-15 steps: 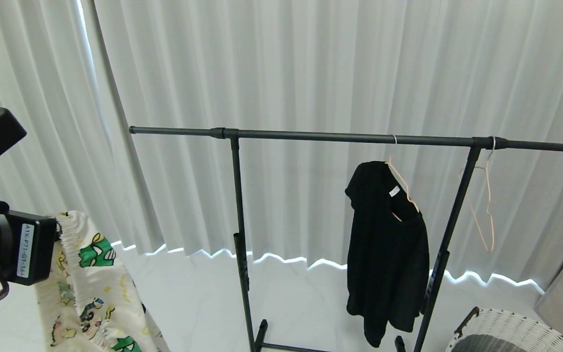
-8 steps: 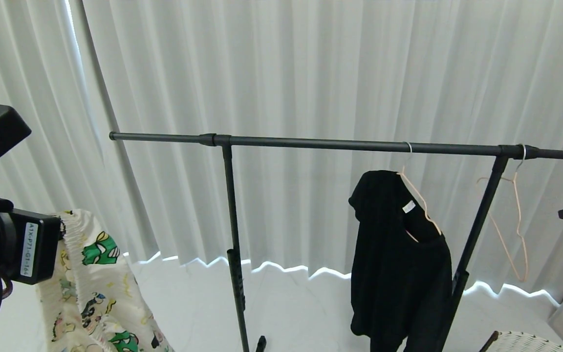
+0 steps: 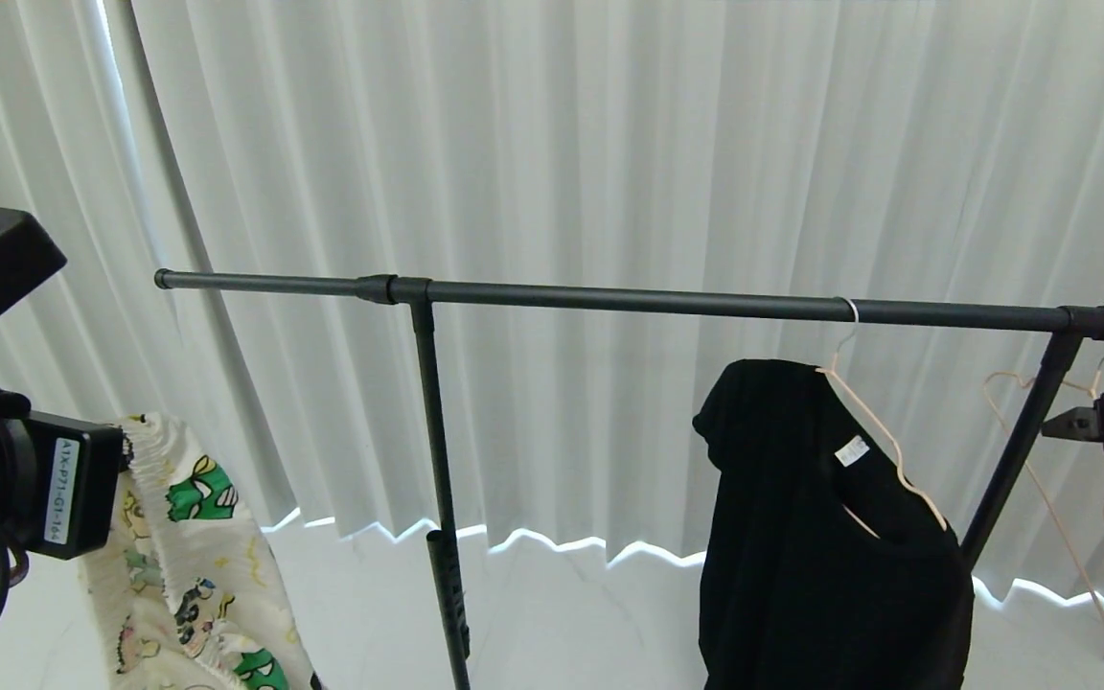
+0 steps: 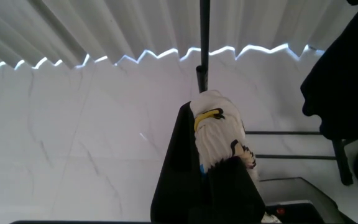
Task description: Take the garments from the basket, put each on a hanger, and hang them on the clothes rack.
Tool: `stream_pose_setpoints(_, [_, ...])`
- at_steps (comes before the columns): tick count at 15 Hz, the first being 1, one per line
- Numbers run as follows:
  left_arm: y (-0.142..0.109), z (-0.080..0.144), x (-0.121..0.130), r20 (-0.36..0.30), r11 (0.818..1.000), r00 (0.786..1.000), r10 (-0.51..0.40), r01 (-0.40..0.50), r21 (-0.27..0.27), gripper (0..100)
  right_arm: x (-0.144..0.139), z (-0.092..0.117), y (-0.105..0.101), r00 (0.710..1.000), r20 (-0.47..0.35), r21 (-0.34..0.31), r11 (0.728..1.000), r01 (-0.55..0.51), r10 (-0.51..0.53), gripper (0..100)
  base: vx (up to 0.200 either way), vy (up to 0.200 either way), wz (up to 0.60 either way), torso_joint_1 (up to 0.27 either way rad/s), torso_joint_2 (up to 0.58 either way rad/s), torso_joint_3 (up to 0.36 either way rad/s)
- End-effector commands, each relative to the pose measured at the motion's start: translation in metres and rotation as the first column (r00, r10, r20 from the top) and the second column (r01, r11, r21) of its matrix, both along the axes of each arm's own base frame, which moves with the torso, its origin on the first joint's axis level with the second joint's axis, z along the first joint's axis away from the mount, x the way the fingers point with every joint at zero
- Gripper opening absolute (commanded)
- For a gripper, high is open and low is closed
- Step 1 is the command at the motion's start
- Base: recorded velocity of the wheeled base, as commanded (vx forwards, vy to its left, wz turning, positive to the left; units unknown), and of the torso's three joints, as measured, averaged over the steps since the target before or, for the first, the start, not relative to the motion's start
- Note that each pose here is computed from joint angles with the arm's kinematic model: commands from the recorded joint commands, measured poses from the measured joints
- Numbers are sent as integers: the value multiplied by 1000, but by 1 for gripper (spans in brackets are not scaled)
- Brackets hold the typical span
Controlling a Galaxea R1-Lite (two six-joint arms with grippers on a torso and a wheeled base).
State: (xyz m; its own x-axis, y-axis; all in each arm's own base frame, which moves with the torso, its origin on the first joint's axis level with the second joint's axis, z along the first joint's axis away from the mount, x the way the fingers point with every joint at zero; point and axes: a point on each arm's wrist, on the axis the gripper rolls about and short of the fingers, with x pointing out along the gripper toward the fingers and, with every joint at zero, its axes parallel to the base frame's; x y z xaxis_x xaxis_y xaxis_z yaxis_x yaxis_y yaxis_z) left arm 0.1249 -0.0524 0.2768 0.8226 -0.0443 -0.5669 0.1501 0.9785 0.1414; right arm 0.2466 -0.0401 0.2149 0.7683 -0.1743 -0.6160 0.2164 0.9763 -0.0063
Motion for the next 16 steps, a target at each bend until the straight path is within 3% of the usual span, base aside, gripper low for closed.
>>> stream_pose_setpoints(1, [0,0,-1,0,1000,1000,1,-1,-1,0,6,-29,-6,997,-83,29,1000,3,0,100,0,0,0,0,0,0])
stream_pose_setpoints(4, [1,0,0,0,1000,1000,9,-9,-1,0,17,-53,-16,996,-87,31,999,31,-28,100,0,0,0,0,0,0])
stream_pose_setpoints(11, [1,-3,0,-8,1000,1000,10,-10,2,0,23,-69,-41,992,-109,77,994,78,-69,100,0,0,0,0,0,0])
stream_pose_setpoints(15, [1,-6,-1,-18,1000,1000,10,-10,6,0,22,-84,-41,992,-104,74,994,75,-68,100,0,0,0,0,0,0])
stream_pose_setpoints(16, [1,-6,-1,-17,1000,1000,10,-10,6,0,23,-86,-41,993,-99,73,995,75,-68,0,0,0,0,0,0,0])
